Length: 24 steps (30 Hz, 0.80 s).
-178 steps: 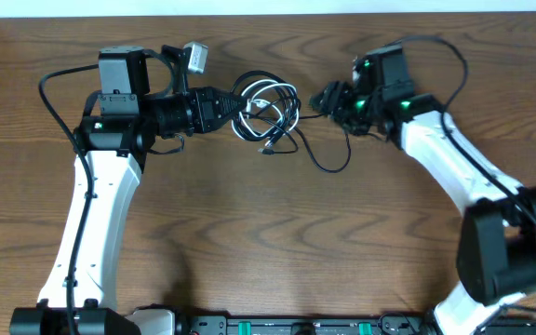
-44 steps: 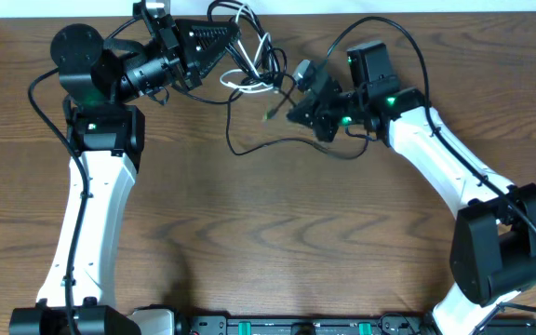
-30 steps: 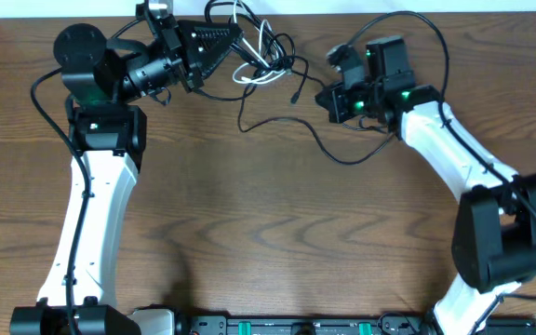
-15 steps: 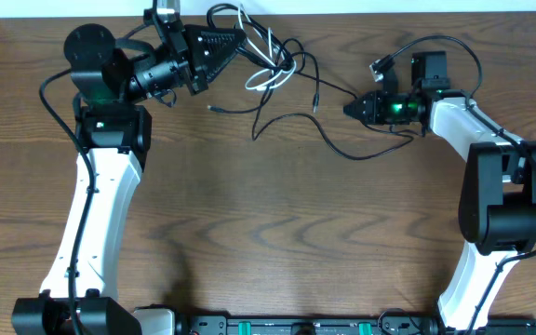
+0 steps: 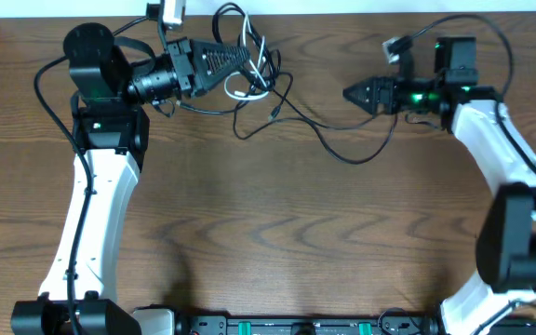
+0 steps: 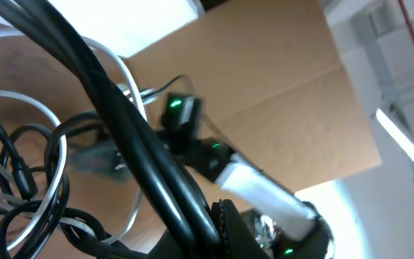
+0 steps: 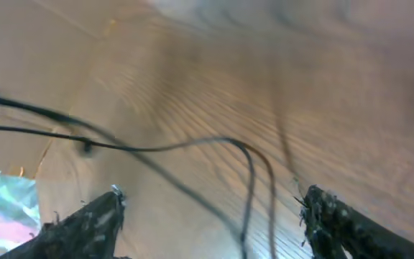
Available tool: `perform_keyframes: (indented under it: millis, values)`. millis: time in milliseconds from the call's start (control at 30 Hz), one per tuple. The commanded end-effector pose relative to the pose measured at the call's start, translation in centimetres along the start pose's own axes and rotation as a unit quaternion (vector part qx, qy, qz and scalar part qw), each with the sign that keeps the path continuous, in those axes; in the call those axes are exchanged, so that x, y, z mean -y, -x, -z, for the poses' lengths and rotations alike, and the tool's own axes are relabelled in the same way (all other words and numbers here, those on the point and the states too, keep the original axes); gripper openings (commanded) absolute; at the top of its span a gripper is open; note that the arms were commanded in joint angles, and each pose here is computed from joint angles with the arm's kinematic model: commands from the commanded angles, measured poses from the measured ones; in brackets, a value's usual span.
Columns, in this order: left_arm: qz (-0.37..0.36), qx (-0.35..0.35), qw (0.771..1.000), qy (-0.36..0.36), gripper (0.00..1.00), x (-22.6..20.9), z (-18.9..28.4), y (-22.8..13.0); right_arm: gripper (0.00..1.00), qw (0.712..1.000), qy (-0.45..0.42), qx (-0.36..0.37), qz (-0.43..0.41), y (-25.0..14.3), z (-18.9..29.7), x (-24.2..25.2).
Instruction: Untangle cables
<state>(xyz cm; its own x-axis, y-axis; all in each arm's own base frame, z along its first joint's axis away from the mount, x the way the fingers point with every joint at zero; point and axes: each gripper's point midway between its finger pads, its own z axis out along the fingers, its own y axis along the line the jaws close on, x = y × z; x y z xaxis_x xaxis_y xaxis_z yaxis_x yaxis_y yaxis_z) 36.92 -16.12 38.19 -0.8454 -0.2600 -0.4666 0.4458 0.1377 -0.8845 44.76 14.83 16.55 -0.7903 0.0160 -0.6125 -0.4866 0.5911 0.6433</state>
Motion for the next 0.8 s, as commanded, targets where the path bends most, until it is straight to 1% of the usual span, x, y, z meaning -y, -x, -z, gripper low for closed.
perform_keyframes:
  millis: [0, 133, 200, 333, 400, 467, 500, 567, 600, 667, 700, 767]
  values:
    - [-0.081, -0.021, 0.996, -0.018, 0.07, 2.4, 0.4, -0.7, 0.8, 0.998, 0.033, 0.016, 0.044, 1.3, 1.5, -4.1]
    - [-0.072, -0.021, 0.997, -0.018, 0.08, 2.3, 0.4, -0.7, 0.8, 0.992, 0.071, 0.007, 0.108, 0.8, 0.7, -7.5]
    - [-0.051, -0.021, 0.998, -0.017, 0.07, 2.3, 0.4, -0.7, 0.81, 0.987, 0.082, -0.002, 0.141, 0.2, -0.2, -8.5]
    - [-0.008, -0.032, 0.999, -0.021, 0.08, 2.6, -0.2, -1.2, 0.82, 0.978, 0.106, -0.021, 0.179, -1.1, -2.8, -10.6]
    - [-0.003, -0.042, 0.999, -0.026, 0.07, 2.9, -0.9, -1.7, 0.8, 0.975, 0.107, -0.022, 0.194, -1.2, -3.6, -11.3]
    - [-0.003, -0.051, 0.998, -0.031, 0.07, 3.1, -1.4, -2.2, 0.74, 0.974, 0.09, -0.019, 0.208, -1.1, -4.5, -11.5]
    - [-0.003, -0.058, 0.998, -0.035, 0.07, 3.3, -1.8, -2.6, 0.72, 0.976, 0.067, -0.014, 0.208, -0.7, -4.9, -11.1]
    - [0.007, -0.064, 0.997, -0.037, 0.07, 3.5, -2.2, -2.9, 0.71, 0.98, 0.032, -0.008, 0.197, -0.2, -5.2, -10.2]
    - [0.012, -0.066, 0.997, -0.037, 0.07, 3.6, -2.3, -3.0, 0.68, 0.981, 0.019, -0.007, 0.193, -0.1, -5.2, -9.8]
    - [0.015, -0.067, 0.997, -0.038, 0.07, 3.6, -2.3, -3.1, 0.61, 0.983, 0.005, -0.005, 0.186, 0.0, -5.2, -9.3]
    - [0.015, -0.067, 0.997, -0.038, 0.07, 3.6, -2.3, -3.1, 0.53, 0.983, 0.002, -0.006, 0.184, 0.1, -5.1, -9.1]
    - [0.014, -0.066, 0.997, -0.038, 0.07, 3.6, -2.3, -3.1, 0.41, 0.984, -0.001, -0.007, 0.18, 0.0, -5.0, -8.8]
